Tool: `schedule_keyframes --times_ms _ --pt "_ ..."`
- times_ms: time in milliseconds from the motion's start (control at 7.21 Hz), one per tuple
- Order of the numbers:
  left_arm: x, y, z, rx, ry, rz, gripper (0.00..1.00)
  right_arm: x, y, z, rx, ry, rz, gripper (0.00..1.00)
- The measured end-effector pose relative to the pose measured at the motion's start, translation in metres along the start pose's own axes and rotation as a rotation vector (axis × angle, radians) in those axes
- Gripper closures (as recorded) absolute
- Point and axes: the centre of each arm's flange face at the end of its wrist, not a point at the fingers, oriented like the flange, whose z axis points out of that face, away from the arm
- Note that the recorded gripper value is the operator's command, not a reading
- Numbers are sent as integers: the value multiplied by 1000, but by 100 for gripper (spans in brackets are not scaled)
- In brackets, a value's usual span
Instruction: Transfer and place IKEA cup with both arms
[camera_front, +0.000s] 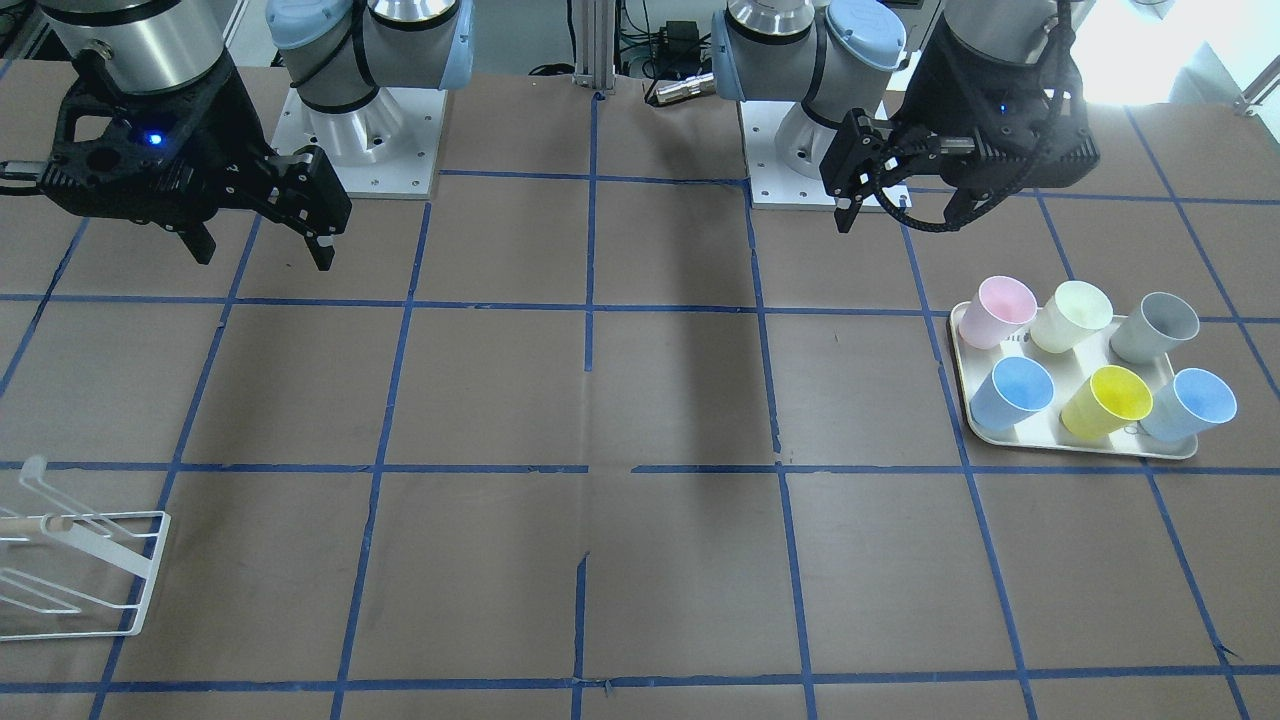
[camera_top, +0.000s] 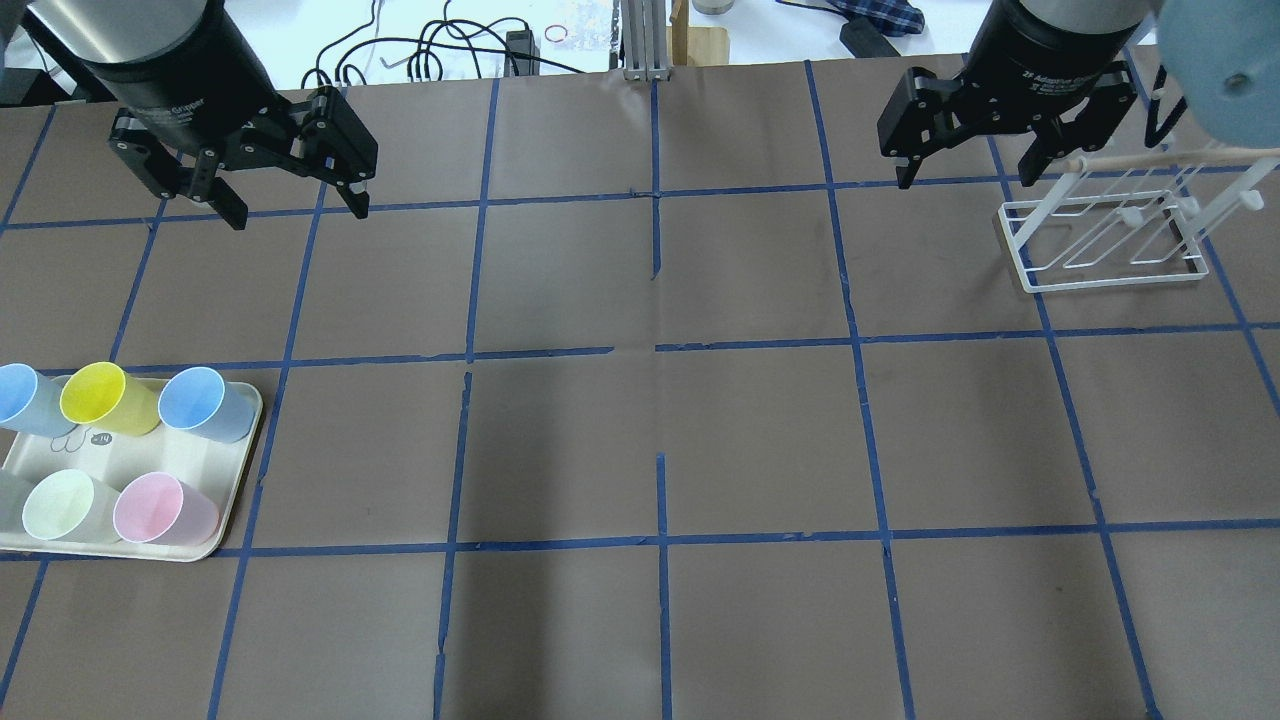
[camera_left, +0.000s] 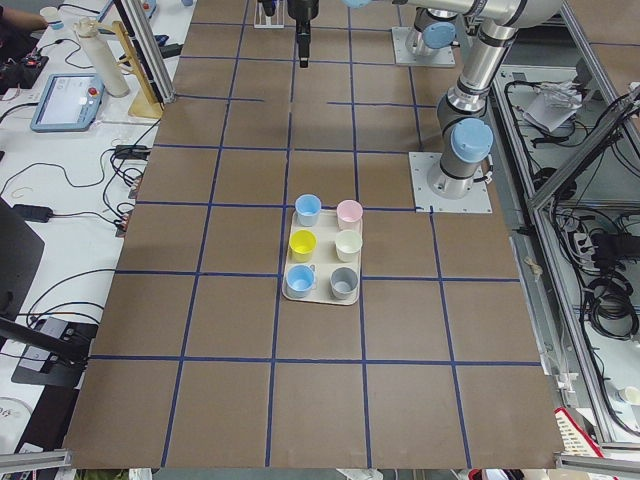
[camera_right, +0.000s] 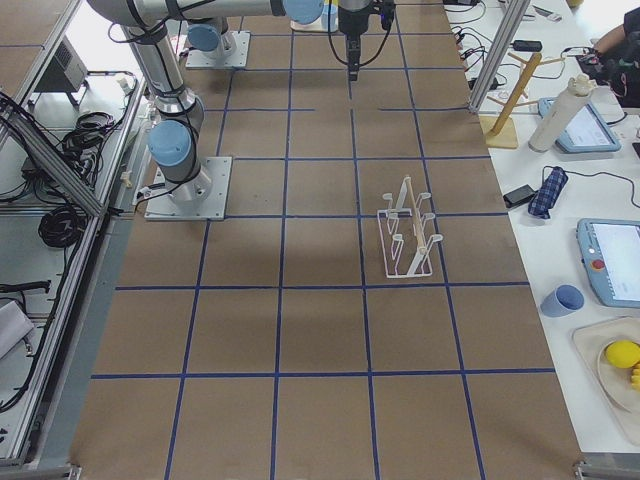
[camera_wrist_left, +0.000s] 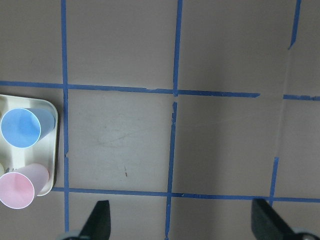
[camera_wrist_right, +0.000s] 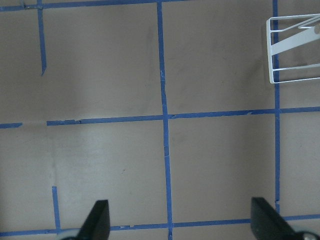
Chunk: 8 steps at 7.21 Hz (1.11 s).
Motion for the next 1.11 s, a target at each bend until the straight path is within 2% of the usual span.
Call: schedule_keyframes --times_ms 1110 --pt "1 3 -5 -1 -7 6 0 -1 0 0 0 0 -1 0"
